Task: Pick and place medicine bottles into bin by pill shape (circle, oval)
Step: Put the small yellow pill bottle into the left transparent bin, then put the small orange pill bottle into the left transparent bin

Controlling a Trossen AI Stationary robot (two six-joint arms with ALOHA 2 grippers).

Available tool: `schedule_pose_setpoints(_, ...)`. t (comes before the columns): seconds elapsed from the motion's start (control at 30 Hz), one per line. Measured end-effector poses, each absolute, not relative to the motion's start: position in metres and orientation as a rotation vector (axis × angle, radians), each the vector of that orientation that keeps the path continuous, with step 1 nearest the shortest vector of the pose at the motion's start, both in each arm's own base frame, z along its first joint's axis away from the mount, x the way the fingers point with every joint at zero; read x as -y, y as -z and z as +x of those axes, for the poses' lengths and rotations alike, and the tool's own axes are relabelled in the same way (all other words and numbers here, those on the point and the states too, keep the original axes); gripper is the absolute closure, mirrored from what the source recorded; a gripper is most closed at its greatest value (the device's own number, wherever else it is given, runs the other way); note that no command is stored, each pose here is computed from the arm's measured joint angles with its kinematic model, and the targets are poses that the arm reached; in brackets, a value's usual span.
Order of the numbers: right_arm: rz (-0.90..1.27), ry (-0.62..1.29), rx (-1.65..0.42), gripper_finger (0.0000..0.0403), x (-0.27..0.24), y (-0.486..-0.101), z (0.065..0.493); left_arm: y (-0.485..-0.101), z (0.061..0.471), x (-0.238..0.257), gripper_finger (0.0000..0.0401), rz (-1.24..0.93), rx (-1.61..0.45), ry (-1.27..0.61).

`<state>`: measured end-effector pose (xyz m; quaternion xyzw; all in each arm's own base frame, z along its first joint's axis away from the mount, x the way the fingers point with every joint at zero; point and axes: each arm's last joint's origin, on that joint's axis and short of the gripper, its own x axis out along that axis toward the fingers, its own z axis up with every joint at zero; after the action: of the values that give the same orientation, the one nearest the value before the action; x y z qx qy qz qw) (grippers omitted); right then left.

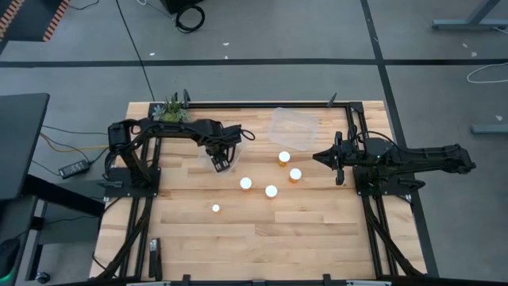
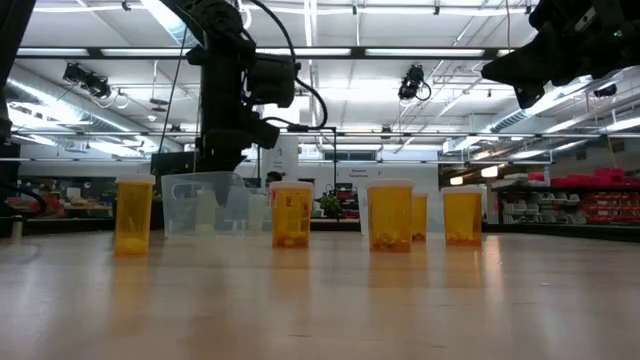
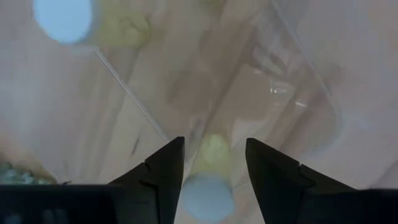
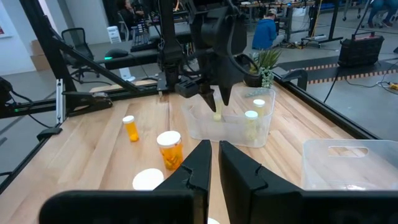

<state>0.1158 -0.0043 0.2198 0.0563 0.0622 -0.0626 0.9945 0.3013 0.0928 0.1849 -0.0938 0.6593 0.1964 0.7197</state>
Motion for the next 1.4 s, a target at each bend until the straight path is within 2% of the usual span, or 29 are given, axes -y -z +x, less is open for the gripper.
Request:
schedule_pose_setpoints(0.27,0.113,0.125,-0.124,0.0366,0.004,-0.220,0.116,-0.203,0.308,-0.093,0.0228,-0.177,-1.453,-0.406)
schedule_pose_setpoints(0.4,0.113,0.125,-0.124,0.0366,0.004,-0.220,0.116,-0.212,0.314,-0.083,0.0229,-0.127,-1.449,-0.314)
schedule_pose_setpoints(0.93,0.113,0.125,-0.124,0.0366,0.004,-0.220,0.116,-0.249,0.338,-0.056,0.0229,-0.053,-1.323,-0.233)
schedule_pose_setpoints(1.03,0.113,0.125,-0.124,0.0366,0.004,-0.220,0.116,-0.251,0.338,-0.051,0.0229,-0.102,-1.335,-0.186)
schedule_pose_setpoints(1.2,0.113,0.125,-0.124,0.0366,0.004,-0.220,0.116,-0.252,0.340,-0.030,0.0234,-0.267,-1.328,0.024)
schedule_pose_setpoints(1.4,0.113,0.125,-0.124,0.0366,0.004,-0.220,0.116,-0.252,0.341,0.001,0.0249,-0.251,-1.342,0.077)
